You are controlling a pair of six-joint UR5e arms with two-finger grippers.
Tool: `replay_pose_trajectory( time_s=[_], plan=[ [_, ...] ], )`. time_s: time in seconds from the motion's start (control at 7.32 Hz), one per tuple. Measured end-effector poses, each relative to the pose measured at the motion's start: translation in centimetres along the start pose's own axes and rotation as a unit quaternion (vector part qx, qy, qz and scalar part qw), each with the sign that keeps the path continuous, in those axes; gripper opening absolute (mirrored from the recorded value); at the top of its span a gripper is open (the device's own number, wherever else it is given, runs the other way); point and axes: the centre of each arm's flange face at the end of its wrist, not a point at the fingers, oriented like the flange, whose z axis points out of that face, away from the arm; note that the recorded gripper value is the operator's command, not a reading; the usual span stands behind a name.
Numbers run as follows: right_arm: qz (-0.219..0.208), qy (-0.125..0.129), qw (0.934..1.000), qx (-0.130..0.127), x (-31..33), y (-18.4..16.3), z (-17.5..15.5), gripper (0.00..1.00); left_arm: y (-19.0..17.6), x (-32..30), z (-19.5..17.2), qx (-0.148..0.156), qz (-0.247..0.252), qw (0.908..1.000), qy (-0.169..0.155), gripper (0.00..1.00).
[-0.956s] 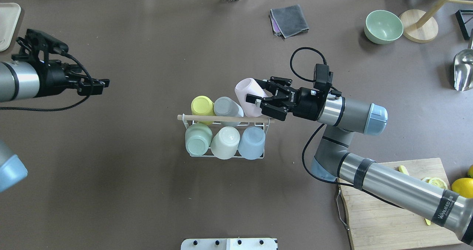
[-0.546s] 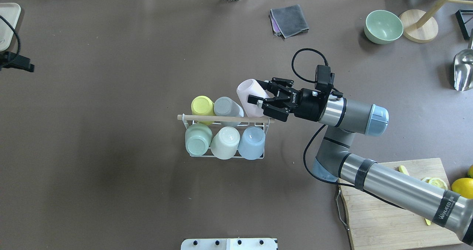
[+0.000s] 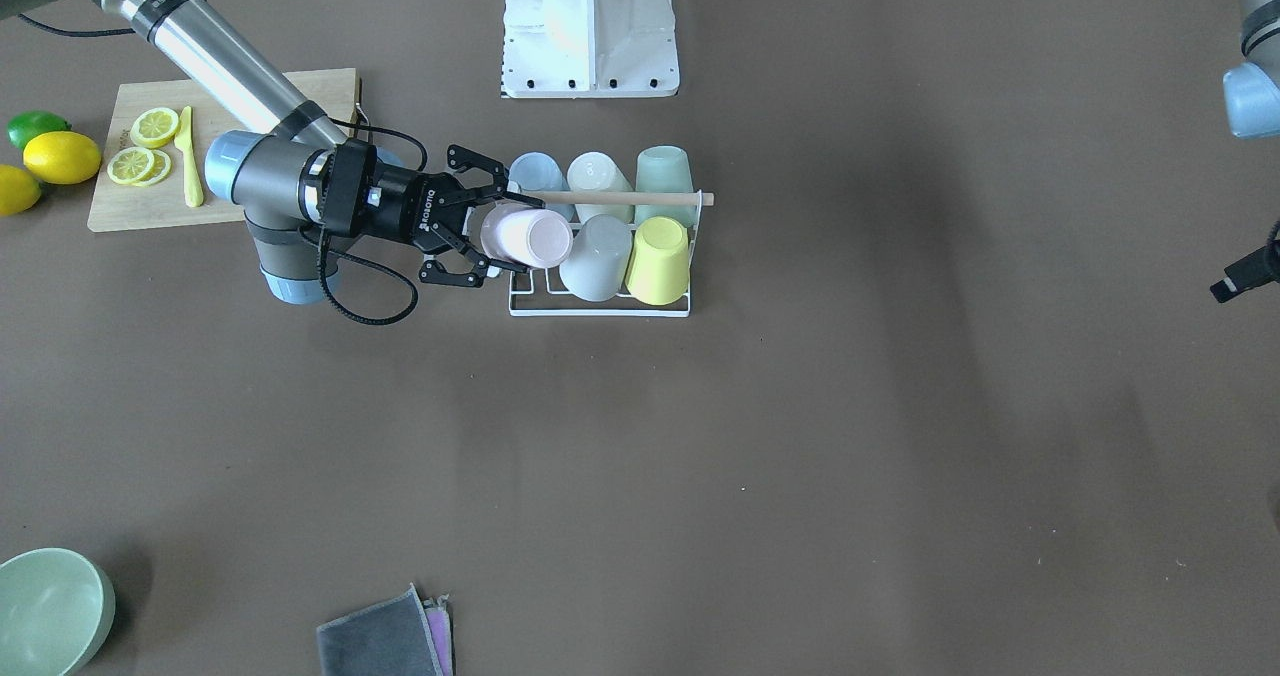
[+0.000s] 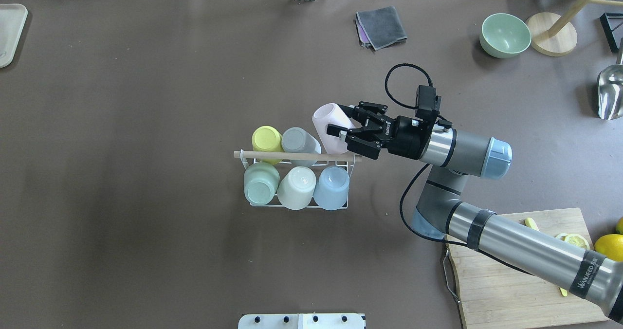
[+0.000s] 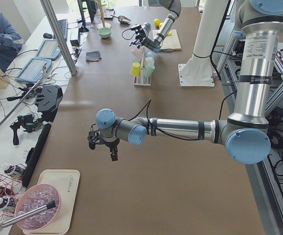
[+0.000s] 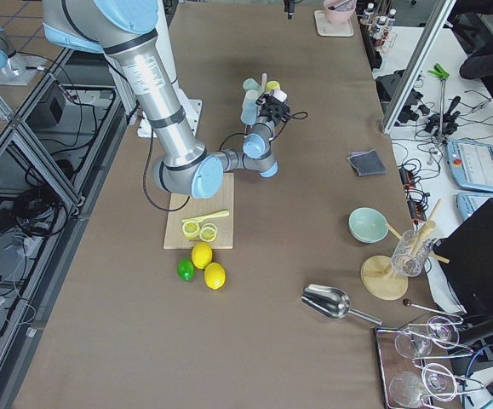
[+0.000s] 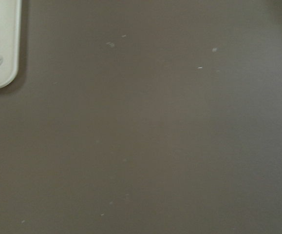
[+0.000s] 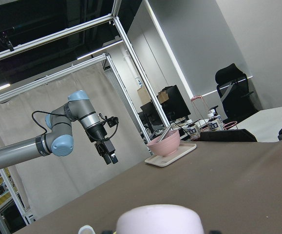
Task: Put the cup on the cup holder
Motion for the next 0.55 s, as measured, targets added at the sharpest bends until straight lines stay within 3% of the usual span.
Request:
replay_pose_trajectory(
  time_s=[0.27,0.55],
  plan=[
    [-0.002,0.006,1.0,0.007,0.3,-0.4,0.0,1.0,-0.3,-3.6,-1.5,-0.015,0.028,0.9995,-0.001,0.98],
    [-0.008,0.012,0.9998,0.013,1.0,-1.4,-0.3,1.0,-0.4,-5.7,-2.9,-0.01,0.086,0.9962,-0.012,0.98]
  ],
)
